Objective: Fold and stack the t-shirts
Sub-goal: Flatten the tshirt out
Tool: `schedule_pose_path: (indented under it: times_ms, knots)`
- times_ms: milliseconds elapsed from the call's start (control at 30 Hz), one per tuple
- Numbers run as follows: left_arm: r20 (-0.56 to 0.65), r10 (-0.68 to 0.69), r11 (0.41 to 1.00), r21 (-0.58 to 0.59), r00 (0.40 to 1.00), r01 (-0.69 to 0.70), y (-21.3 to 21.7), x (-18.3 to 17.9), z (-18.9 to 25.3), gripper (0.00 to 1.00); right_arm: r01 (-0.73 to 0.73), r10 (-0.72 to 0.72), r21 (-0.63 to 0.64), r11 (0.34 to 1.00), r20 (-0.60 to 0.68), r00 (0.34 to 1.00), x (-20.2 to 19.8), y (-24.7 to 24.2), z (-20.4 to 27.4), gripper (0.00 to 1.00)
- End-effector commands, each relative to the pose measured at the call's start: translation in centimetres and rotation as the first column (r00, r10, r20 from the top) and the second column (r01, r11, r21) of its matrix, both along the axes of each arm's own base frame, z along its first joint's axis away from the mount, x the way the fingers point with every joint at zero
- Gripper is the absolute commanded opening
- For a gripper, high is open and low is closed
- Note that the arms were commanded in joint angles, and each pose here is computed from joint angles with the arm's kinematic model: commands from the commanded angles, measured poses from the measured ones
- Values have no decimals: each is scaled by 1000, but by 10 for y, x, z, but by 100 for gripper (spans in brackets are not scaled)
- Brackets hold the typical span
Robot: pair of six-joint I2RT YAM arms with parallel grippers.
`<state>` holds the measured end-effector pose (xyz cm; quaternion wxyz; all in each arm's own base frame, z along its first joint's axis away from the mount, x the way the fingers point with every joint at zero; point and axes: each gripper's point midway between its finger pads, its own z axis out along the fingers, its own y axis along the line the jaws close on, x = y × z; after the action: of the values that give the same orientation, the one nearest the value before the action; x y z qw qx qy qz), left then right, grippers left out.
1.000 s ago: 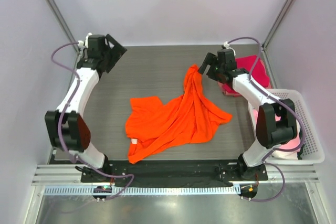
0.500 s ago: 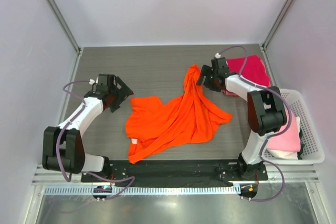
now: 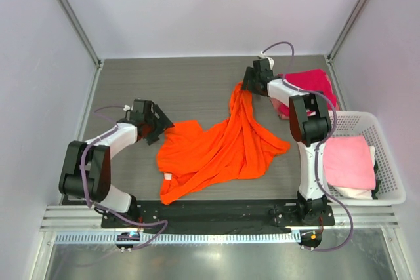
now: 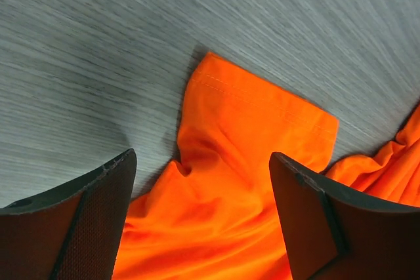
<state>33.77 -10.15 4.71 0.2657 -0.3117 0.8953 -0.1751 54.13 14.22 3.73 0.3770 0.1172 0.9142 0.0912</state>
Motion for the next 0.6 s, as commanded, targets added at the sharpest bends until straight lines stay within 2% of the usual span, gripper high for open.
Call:
schedule_pose_path:
  times_ms: [0, 33, 100, 133, 233, 267, 333, 400, 533, 567]
  knots:
    - [55, -26, 999, -22, 998, 27, -7, 14, 3, 82, -1, 3, -61, 998, 37, 999, 23, -2, -4, 68]
    - [50, -26, 999, -19, 998, 27, -7, 13, 0, 81, -1, 3, -64, 998, 33, 999, 27, -1, -11, 64]
    - [41, -28, 1000, -7, 999, 28, -5, 11, -6, 80, -21, 23, -59, 998, 39, 999, 30, 3, -12, 44]
    - [38, -26, 1000, -4, 999, 26, -4, 11, -9, 79, -31, 33, -50, 998, 37, 999, 29, 5, -15, 27]
    - [44, -21, 1000, -8, 999, 21, -4, 12, -17, 68, -79, 79, -7, 997, 71, 994, 28, 15, -4, 1]
    - [60, -20, 1000, -12, 998, 21, -5, 15, -17, 62, -89, 87, 10, 996, 124, 989, 31, 18, 15, 1]
    - [42, -18, 1000, -7, 999, 18, -5, 16, -25, 60, -102, 98, 29, 994, 132, 986, 20, 19, 15, 1]
    - [47, -16, 1000, -8, 999, 17, -6, 23, -24, 55, -146, 128, 78, 986, 204, 971, 22, 29, 35, 1]
    - [35, -33, 999, -17, 999, 34, -10, 30, -30, 43, -205, 179, 122, 971, 195, 964, 15, 41, 34, 1]
    - [27, -35, 999, -16, 999, 35, -11, 30, -34, 36, -209, 182, 129, 969, 193, 964, 14, 41, 34, 1]
